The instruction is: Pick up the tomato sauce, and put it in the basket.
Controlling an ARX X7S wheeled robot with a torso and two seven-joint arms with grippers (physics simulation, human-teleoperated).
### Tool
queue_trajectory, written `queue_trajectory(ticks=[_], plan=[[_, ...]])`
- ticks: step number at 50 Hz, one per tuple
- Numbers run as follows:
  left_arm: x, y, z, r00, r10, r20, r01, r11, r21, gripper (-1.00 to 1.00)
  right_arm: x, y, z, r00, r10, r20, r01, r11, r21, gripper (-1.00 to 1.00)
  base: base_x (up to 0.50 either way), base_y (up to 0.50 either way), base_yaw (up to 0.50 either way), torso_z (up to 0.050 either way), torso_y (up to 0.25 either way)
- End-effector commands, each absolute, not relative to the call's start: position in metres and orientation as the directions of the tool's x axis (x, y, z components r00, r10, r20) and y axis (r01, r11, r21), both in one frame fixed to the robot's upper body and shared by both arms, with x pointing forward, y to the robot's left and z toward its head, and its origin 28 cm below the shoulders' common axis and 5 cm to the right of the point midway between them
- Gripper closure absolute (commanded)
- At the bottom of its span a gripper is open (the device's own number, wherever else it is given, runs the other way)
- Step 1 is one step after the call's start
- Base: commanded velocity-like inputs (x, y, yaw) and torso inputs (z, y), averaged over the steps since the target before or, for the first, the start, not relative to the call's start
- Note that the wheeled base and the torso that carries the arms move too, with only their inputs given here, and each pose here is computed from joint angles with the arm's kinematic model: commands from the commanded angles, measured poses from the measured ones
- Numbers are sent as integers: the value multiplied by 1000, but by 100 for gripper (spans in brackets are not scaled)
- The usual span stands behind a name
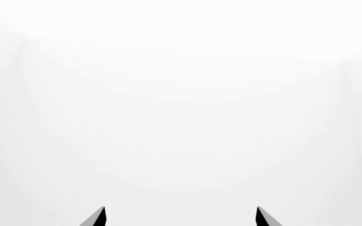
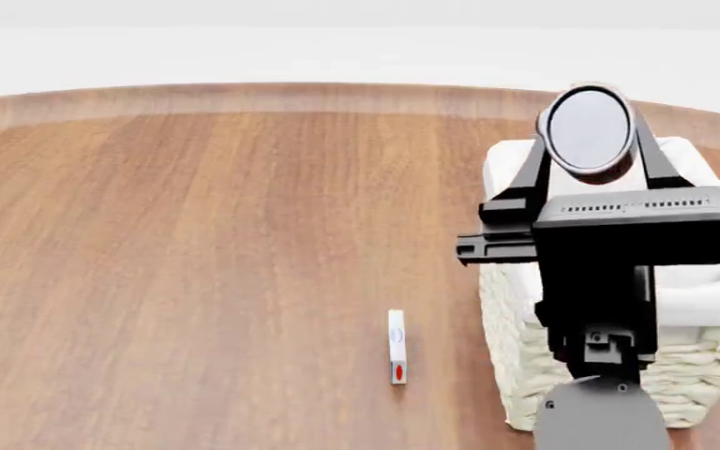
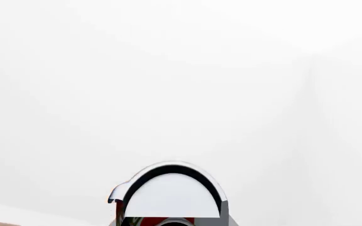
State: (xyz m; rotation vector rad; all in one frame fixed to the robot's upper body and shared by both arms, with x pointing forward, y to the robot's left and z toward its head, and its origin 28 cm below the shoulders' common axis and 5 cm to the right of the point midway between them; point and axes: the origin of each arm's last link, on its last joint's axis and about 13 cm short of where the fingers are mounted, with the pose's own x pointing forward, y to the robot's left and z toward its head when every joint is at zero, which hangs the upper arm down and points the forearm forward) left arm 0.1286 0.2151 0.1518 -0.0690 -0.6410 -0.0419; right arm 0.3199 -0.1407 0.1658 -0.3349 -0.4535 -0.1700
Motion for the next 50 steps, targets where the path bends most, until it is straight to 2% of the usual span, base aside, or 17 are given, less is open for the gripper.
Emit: queue_trajectory(ticks=[1, 11, 17, 21, 35, 37, 50], plan=[[123, 215, 155, 793, -24, 609, 65, 997, -46, -100, 367, -154, 194, 889, -116, 442, 268, 917, -297, 100, 0, 0, 0, 0, 0], [113, 215, 155, 792, -33, 609, 86, 995, -59, -100, 430, -172, 220, 956, -157, 249, 201, 966, -165, 100, 0, 0, 0, 0, 0], [113, 217, 155, 792, -24, 611, 77, 995, -61, -100, 429, -178, 206, 978, -205, 39, 208, 966, -152, 100, 0, 0, 0, 0, 2], [114, 218, 155, 792, -20, 610, 72, 995, -62, -100, 427, -182, 205, 974, -227, -27, 224, 970, -95, 100, 0, 0, 0, 0, 0], [114, 216, 156, 791, -30, 611, 82, 995, -57, -100, 419, -190, 204, 945, -162, -286, 173, 985, 14, 100, 0, 0, 0, 0, 0], [114, 216, 156, 792, -29, 610, 80, 995, -56, -100, 418, -190, 206, 935, -182, -304, 181, 983, -31, 100, 0, 0, 0, 0, 0], [113, 218, 156, 791, -28, 611, 80, 995, -59, -100, 413, -194, 196, 897, -198, -395, 196, 979, -46, 100, 0, 0, 0, 0, 1]])
